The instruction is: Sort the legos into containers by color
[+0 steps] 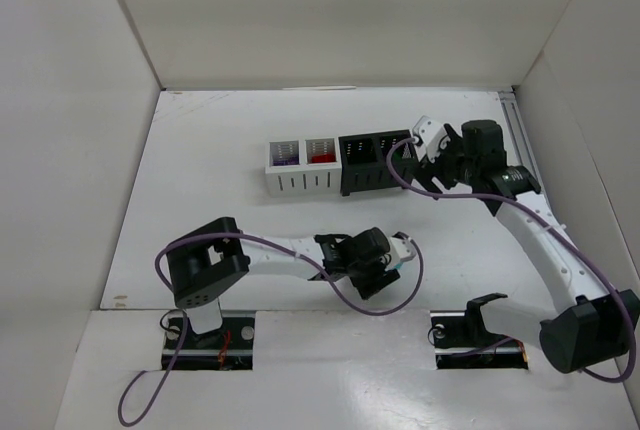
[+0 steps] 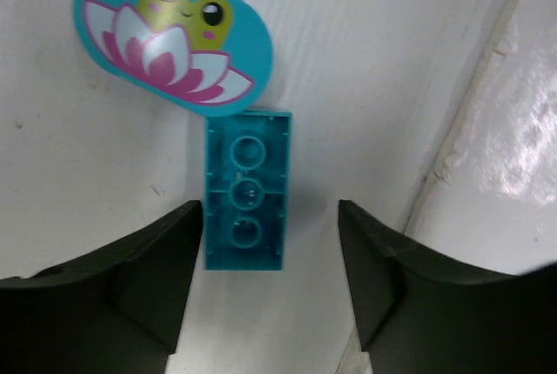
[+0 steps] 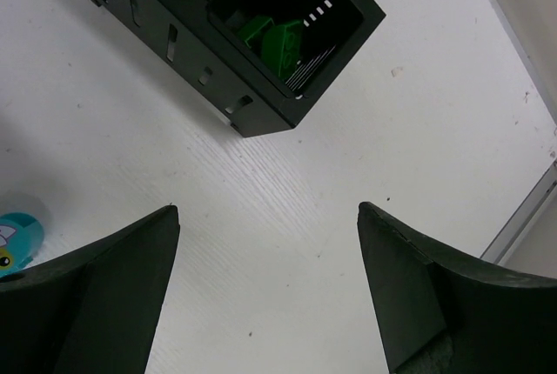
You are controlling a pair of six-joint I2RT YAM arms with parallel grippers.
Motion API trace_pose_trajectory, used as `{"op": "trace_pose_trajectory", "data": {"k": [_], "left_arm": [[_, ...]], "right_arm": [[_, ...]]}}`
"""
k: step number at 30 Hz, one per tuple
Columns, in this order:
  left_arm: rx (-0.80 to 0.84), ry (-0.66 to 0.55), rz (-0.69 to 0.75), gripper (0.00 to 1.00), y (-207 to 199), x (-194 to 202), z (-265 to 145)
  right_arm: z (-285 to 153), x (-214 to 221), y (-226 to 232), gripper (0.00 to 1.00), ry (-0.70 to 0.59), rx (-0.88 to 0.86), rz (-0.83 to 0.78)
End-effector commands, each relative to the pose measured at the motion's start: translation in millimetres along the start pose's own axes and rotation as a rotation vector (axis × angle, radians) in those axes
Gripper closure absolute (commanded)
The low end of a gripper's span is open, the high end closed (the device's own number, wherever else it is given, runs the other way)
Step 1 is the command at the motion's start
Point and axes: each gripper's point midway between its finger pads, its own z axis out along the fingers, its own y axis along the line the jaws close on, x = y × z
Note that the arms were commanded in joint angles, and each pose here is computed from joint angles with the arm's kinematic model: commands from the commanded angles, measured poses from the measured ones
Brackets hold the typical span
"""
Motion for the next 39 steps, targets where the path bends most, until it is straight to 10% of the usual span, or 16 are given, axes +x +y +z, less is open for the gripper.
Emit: {"op": "trace_pose_trajectory", "data": {"k": [1,6,14,24,39], "left_arm": [[-0.081,0.015,-0.043,0.45,11.2,-0.1,0.6],[-0.221,-0.097,-0.128,0.89,30.8,-34.3,-17.5],[-0.356,-0.266,-0.183,0.87,49.6,-78.5,-84.3],[-0.605,-0.550,-0.421,0.81,181.5,-149.9,-170.8],[-0.615,-0.516,-0.436,0.70,255.1,-200.4,-131.5]], "right_arm": [[-7.2,-8.9,-2.9,0.12,-0.047,0.009,-0.011],[-15.0,-4.2,-3.1,0.12,-0.051,0.020,0.008],[-35.6,9.2,2.5,0.11,-0.043,0.055,0.025],[-46.8,16.8,10.7,0.11,-0.047,0.071,0.042],[-35.7,40.3,33.2,0.08,-0.004,0.006,0.101]]}}
